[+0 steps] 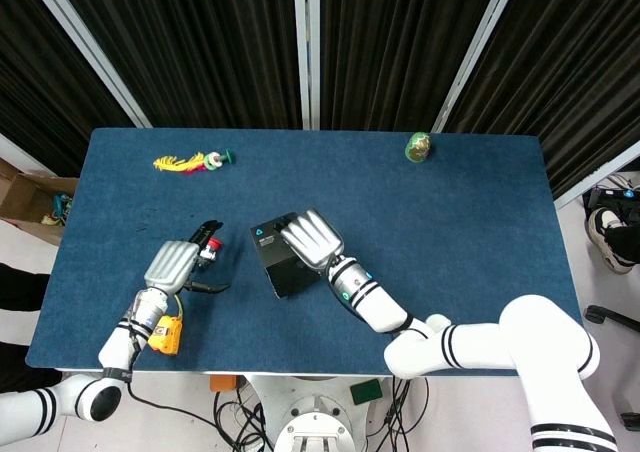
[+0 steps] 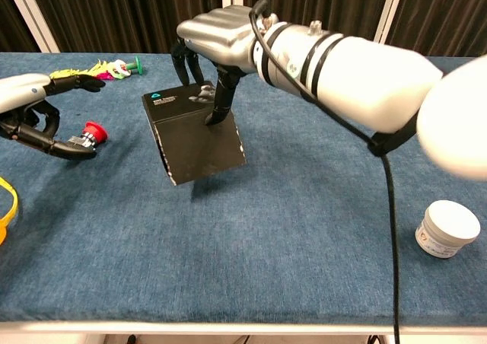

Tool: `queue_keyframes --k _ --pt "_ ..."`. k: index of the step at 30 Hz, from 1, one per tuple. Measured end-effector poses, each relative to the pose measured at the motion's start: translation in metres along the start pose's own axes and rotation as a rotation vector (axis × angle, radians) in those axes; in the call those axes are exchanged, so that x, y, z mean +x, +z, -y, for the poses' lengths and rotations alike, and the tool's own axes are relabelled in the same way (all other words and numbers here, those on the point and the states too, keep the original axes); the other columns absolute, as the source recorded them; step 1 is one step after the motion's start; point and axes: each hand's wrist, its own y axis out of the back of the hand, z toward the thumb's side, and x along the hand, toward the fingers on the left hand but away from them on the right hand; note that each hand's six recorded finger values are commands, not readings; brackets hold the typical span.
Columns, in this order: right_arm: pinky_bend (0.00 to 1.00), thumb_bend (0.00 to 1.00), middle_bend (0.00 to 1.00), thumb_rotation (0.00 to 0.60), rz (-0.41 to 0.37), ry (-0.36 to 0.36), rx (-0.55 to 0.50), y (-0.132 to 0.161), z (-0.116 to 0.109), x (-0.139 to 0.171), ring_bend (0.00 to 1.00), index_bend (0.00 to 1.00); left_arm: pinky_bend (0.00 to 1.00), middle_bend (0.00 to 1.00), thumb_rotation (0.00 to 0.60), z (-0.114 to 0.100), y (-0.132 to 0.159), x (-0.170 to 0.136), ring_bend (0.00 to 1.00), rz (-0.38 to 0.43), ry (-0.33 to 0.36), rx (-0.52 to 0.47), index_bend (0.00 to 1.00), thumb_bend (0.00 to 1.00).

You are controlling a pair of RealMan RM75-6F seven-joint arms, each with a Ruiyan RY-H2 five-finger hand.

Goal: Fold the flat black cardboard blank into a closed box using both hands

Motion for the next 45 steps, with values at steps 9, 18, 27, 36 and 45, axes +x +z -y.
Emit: queue_keyframes --k 9,18,27,36,45 --pt "0.89 0.10 0.56 0.600 -0.058 -0.094 0.120 -0.004 0.034 -0.006 0.88 0.62 0.92 0.05 0.354 -0.004 0.005 0.002 0.63 0.027 0.009 -0.052 0.00 0.00" --pt "0.89 0.21 0.58 0.600 -0.069 -0.113 0.186 -0.003 0.046 -0.008 0.89 0.64 0.92 0.05 0.354 -0.006 0.004 0.000 0.63 0.038 0.014 -0.088 0.00 0.00" --pt "0.88 0.20 0.52 0.600 -0.051 -0.199 0.147 -0.015 0.019 0.001 0.88 0.49 0.83 0.09 0.421 -0.023 -0.009 -0.006 0.58 0.011 0.085 0.017 0.00 0.00" --pt "0.68 0.21 0.43 0.600 0.073 -0.274 0.056 -0.078 -0.028 0.065 0.55 0.24 0.54 0.18 0.570 -0.066 -0.054 -0.042 0.37 -0.094 0.230 0.245 0.16 0.00" --pt "0.00 0.23 0.05 0.600 0.345 -0.128 -0.075 -0.189 -0.038 0.211 0.00 0.00 0.29 0.18 0.597 -0.091 -0.107 -0.121 0.15 -0.237 0.342 0.366 0.16 0.00"
